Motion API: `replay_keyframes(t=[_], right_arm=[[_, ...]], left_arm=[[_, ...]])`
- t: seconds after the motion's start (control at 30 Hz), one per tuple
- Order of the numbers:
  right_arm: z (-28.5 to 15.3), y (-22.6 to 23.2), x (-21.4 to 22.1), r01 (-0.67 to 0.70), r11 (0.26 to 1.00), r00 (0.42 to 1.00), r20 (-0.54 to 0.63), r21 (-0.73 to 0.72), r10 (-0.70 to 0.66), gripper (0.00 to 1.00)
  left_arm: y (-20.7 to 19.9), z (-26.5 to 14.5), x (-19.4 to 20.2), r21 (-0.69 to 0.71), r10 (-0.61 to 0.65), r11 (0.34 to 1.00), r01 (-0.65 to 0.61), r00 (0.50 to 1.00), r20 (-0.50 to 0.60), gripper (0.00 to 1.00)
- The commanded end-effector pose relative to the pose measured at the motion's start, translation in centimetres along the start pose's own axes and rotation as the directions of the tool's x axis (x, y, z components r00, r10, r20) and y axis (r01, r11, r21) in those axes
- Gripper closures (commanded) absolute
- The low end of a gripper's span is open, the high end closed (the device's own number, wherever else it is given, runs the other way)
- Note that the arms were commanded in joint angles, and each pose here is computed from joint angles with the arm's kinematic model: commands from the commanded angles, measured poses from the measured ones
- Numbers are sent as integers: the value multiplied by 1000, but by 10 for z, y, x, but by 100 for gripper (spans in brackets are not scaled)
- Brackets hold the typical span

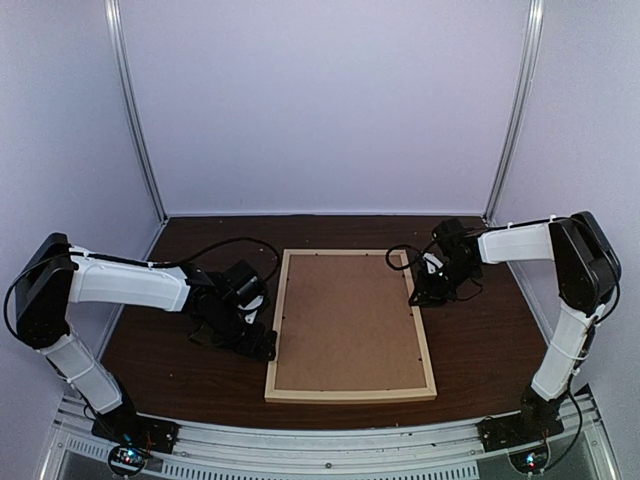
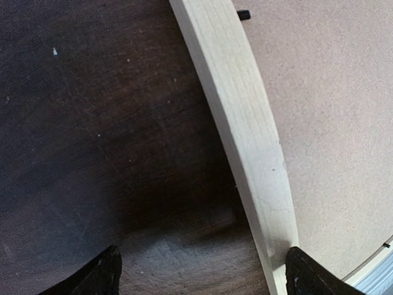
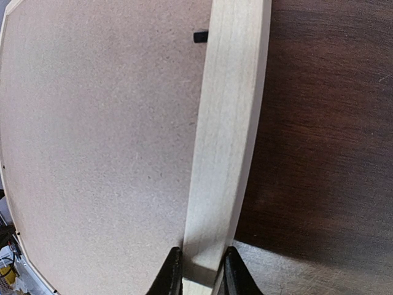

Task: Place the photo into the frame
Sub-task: Press the fastener onto the backboard.

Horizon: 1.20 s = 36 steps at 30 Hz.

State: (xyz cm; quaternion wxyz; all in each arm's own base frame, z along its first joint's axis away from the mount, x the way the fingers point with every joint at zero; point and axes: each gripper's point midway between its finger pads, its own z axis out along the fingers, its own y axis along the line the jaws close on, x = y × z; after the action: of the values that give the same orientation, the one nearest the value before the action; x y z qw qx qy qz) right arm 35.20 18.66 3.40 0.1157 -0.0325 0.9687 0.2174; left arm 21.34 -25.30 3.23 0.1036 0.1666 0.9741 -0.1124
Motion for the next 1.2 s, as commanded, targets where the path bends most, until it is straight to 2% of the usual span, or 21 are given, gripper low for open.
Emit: replay_keyframes(t=[0.0, 0.5, 0.87, 1.1, 1.17], right_arm=[[12, -15, 12, 18, 998, 1000, -25, 52, -16, 100], [10, -14, 11, 18, 999, 1000, -25, 51, -17, 100], [11, -14, 13, 8, 999, 1000, -21, 45, -7, 100], [5, -13, 10, 18, 998, 1000, -11, 53, -17, 100], [0, -12, 8, 23, 998, 1000, -5, 59, -22, 97]], left_arm=[[-3, 3, 4, -9, 7, 1000, -7, 1000, -8, 7], [-33, 27, 12, 11, 54, 998, -54, 997, -55, 8], [-37, 31, 13, 11, 76, 997, -75, 995, -69, 8], [-44, 7, -7, 22, 109, 994, -109, 994, 29, 8], [-41, -1, -15, 4, 118, 993, -119, 991, 70, 8]])
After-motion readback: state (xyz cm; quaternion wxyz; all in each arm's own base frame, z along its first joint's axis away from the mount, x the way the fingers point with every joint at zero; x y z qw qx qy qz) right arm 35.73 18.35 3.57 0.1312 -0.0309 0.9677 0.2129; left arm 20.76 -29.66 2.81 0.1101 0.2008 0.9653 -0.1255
